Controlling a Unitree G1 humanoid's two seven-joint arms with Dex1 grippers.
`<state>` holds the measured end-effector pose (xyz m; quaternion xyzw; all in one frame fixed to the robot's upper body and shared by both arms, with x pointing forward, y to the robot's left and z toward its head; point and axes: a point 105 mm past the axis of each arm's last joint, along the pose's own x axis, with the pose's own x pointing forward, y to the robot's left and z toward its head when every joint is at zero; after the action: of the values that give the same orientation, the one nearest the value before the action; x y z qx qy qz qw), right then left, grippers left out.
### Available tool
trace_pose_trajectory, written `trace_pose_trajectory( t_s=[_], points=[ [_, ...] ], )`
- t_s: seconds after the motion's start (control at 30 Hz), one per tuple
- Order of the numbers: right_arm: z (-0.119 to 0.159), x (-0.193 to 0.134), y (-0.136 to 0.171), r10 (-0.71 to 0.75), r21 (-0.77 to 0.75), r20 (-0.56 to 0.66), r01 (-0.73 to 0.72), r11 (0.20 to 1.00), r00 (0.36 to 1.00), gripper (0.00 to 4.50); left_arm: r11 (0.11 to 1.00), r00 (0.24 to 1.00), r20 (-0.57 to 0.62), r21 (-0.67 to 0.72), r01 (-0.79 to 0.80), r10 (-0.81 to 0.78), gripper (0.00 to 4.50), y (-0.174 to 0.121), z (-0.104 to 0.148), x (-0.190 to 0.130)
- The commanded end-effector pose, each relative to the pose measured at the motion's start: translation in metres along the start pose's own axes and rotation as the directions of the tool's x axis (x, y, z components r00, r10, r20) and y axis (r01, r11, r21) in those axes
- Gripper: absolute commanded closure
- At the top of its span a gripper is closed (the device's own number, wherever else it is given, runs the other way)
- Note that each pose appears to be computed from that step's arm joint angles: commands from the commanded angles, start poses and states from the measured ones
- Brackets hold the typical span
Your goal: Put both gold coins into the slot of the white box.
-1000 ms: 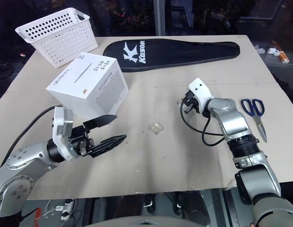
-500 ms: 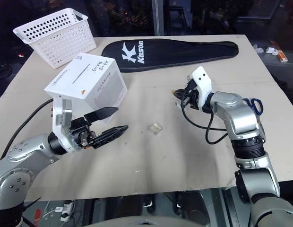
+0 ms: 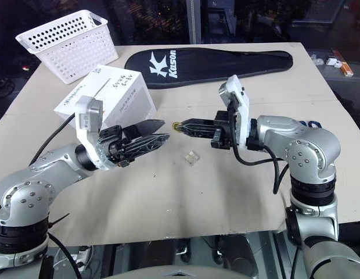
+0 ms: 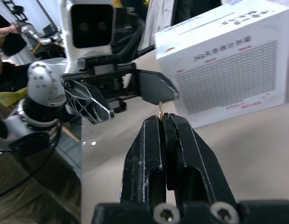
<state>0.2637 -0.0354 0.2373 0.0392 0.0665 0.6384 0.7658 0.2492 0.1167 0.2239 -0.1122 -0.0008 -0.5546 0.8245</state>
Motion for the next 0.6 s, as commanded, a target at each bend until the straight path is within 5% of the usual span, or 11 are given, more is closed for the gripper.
trace_pose_trajectory(
  t_s=[0.03,0.13,0.6],
  points=[
    [0.018,-0.003,0.009,0.017,-0.056,0.047,-0.014,0.998,0.999,4.50,0.999,0.999,0.016,-0.005,0.042,-0.042,2.05,-0.006,0.005,0.003],
    [0.019,-0.003,0.011,0.021,-0.053,0.051,-0.019,0.998,0.998,4.50,0.999,0.999,0.012,-0.002,0.046,-0.046,3.16,-0.006,0.005,0.003],
    [0.019,-0.001,0.021,0.072,-0.052,0.046,-0.069,0.996,0.996,4.50,0.998,0.998,0.012,-0.006,0.067,-0.067,3.16,-0.008,0.005,0.005]
  ],
)
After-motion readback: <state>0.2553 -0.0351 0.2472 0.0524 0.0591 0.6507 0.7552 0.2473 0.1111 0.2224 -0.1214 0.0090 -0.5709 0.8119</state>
